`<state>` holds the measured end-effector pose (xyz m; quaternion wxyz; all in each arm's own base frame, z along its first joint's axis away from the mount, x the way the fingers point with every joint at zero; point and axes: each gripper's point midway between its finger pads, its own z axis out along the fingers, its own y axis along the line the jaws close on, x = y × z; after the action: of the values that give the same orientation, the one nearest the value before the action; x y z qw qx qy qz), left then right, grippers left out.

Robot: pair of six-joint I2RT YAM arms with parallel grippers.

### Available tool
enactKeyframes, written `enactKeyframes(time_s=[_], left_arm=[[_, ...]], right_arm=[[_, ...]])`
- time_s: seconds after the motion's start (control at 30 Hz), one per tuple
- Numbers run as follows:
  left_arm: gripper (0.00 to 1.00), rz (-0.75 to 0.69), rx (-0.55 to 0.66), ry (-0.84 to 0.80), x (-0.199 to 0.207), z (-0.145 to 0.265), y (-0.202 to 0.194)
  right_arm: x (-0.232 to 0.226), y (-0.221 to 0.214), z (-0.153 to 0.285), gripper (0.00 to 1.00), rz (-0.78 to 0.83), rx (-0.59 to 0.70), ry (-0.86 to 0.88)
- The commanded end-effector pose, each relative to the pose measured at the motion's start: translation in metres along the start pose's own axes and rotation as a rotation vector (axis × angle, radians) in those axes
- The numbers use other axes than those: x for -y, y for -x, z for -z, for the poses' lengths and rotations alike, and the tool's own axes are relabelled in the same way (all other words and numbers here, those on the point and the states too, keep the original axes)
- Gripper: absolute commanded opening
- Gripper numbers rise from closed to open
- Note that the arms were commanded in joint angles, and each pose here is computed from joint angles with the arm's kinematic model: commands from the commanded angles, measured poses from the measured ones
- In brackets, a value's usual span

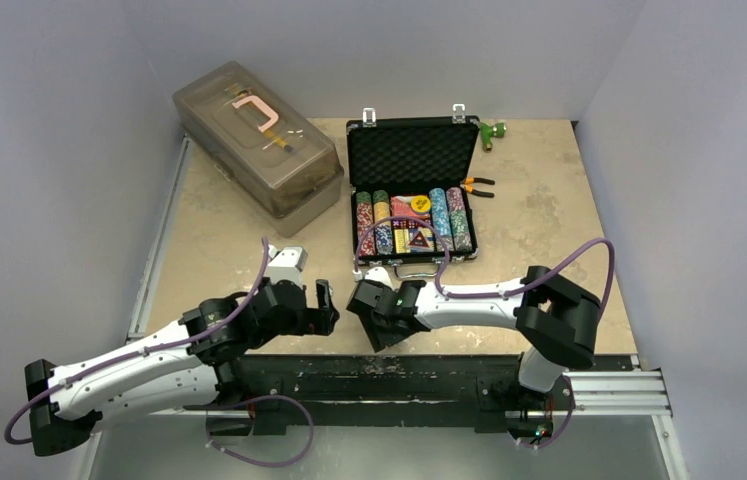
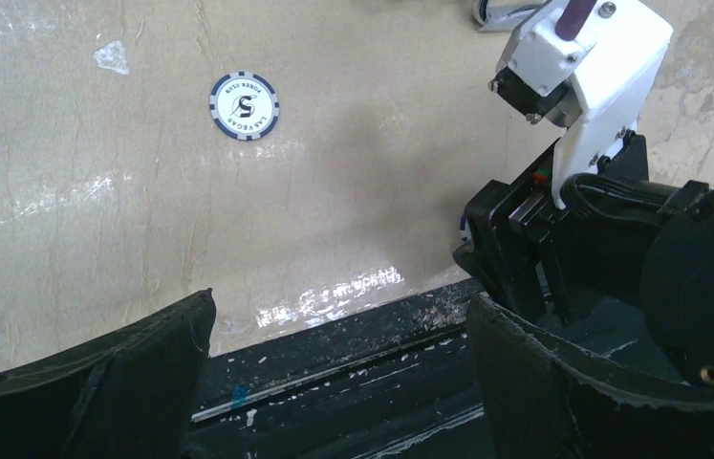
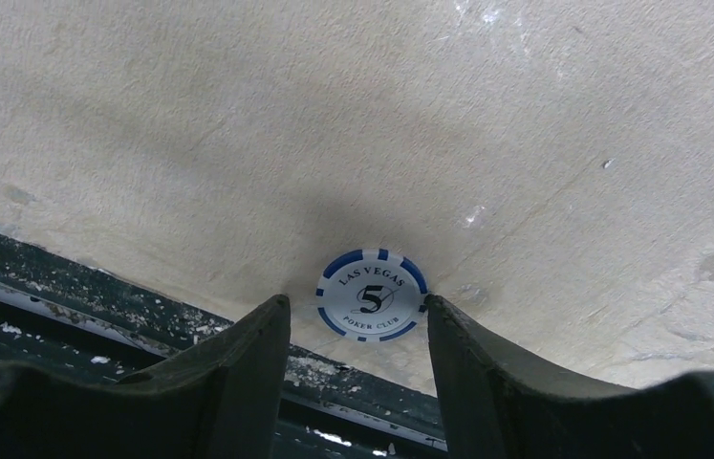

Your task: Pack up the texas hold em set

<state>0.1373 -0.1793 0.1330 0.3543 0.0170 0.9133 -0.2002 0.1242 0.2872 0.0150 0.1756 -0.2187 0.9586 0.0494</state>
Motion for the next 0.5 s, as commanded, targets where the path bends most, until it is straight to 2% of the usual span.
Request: enactKeyframes(time_s=[0.0, 0.1, 0.33, 0.47], left_arm=[[1.0, -0.006, 0.026, -0.017, 0.0, 0.008, 0.008], [1.0, -0.005, 0.037, -0.023, 0.0, 0.01, 0.011], [1.0, 0.001, 0.028, -0.027, 0.004, 0.009, 0.01], [1.0, 0.014, 0.015, -0.026, 0.005, 0.004, 0.006]], right_arm=[[0.001, 0.01, 0.002, 0.52, -0.017, 0.01, 0.015], [0.001, 0.011, 0.0, 0.52, -0.02, 0.015, 0.018], [0.004, 0.008, -0.003, 0.45, -0.021, 0.007, 0.006], [0.016, 0.009, -0.005, 0.42, -0.007, 0.028, -0.052]])
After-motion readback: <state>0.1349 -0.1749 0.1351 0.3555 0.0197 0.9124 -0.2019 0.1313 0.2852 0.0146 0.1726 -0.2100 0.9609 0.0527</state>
